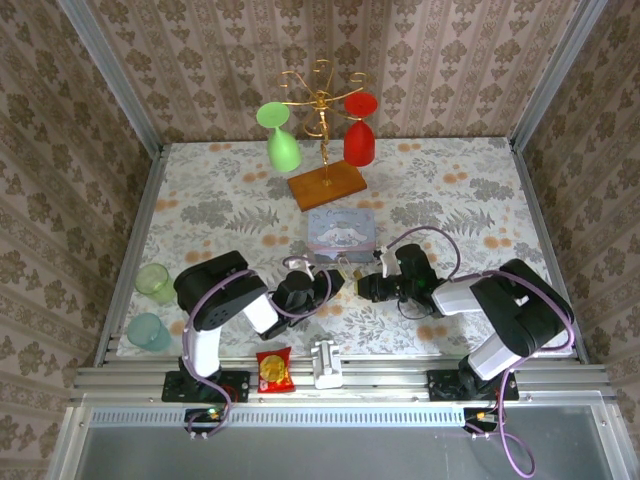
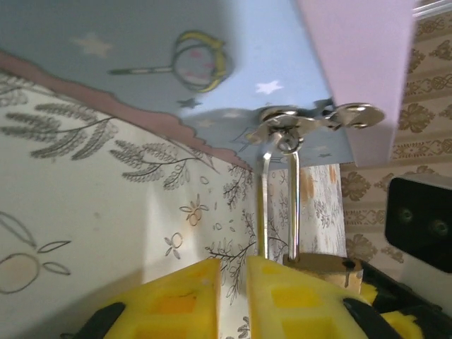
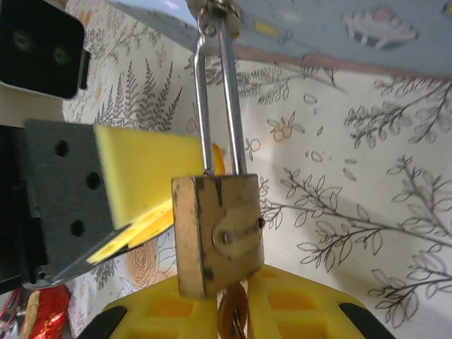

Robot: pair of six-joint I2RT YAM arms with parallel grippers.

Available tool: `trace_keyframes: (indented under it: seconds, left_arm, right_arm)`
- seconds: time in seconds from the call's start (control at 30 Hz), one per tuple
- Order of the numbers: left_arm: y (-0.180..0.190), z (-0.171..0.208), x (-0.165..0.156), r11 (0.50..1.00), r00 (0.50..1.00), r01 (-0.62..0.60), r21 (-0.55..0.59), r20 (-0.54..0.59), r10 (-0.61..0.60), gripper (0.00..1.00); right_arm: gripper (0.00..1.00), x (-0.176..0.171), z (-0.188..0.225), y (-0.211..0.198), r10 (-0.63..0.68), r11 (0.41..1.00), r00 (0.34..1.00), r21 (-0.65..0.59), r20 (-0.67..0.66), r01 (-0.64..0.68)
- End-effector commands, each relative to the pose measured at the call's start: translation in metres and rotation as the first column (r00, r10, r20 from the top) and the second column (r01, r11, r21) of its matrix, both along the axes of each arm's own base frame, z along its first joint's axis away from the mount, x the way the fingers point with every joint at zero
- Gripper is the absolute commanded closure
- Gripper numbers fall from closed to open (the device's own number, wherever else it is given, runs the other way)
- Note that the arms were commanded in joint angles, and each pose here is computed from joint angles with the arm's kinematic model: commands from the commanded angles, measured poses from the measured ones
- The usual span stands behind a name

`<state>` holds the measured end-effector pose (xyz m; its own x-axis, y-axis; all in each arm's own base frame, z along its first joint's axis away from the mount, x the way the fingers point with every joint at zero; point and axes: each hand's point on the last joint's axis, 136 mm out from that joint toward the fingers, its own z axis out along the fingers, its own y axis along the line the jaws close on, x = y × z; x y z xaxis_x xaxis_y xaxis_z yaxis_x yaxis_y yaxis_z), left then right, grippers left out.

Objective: Unlock the padlock with the key

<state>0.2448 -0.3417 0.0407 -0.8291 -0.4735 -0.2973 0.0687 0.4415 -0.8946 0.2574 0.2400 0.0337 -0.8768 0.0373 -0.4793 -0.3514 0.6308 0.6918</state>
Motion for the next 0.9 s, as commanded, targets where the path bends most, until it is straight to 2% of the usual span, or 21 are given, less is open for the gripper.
trace_keyframes:
  seconds: [0.0, 0.17, 0.27, 0.47, 0.57, 0.7, 0.8, 0.87]
  left_arm:
    - [0.007, -0.010, 0.004, 0.990, 0.999, 0.014, 0.138, 0.043, -0.020, 0.79]
    - [0.010, -0.023, 0.008, 0.965, 0.997, 0.043, 0.257, 0.048, -0.058, 0.75]
    - [0.011, -0.029, 0.011, 0.960, 0.997, 0.050, 0.276, 0.043, -0.064, 0.77]
    - [0.012, -0.037, 0.011, 0.963, 0.998, 0.050, 0.264, 0.029, -0.060, 0.84]
    - [0.014, -0.036, 0.010, 0.967, 0.998, 0.043, 0.253, 0.026, -0.051, 0.84]
    - [0.014, -0.036, 0.011, 0.967, 0.998, 0.040, 0.252, 0.030, -0.049, 0.85]
    - [0.011, -0.033, 0.011, 0.969, 0.998, 0.045, 0.242, 0.033, -0.054, 0.87]
    - [0.011, -0.033, 0.010, 0.969, 0.998, 0.046, 0.241, 0.035, -0.056, 0.88]
  right_arm:
    - [0.82, -0.006, 0.006, 0.011, 0.040, 0.997, 0.997, 0.069, -0.065, -0.036]
    - [0.77, -0.007, -0.009, 0.001, -0.006, 1.000, 0.994, 0.008, -0.107, 0.006]
    - [0.76, -0.007, -0.016, -0.004, -0.037, 0.999, 0.991, -0.030, -0.132, 0.033]
    - [0.69, -0.011, -0.020, -0.011, -0.069, 0.996, 0.985, -0.061, -0.158, 0.060]
    - [0.61, -0.011, -0.024, -0.021, -0.106, 0.990, 0.980, -0.111, -0.167, 0.089]
    - [0.58, -0.010, -0.023, -0.032, -0.145, 0.979, 0.978, -0.164, -0.147, 0.121]
    - [0.56, -0.003, -0.021, -0.049, -0.215, 0.948, 0.971, -0.261, -0.105, 0.182]
    - [0.56, 0.003, -0.015, -0.050, -0.215, 0.944, 0.974, -0.271, -0.073, 0.188]
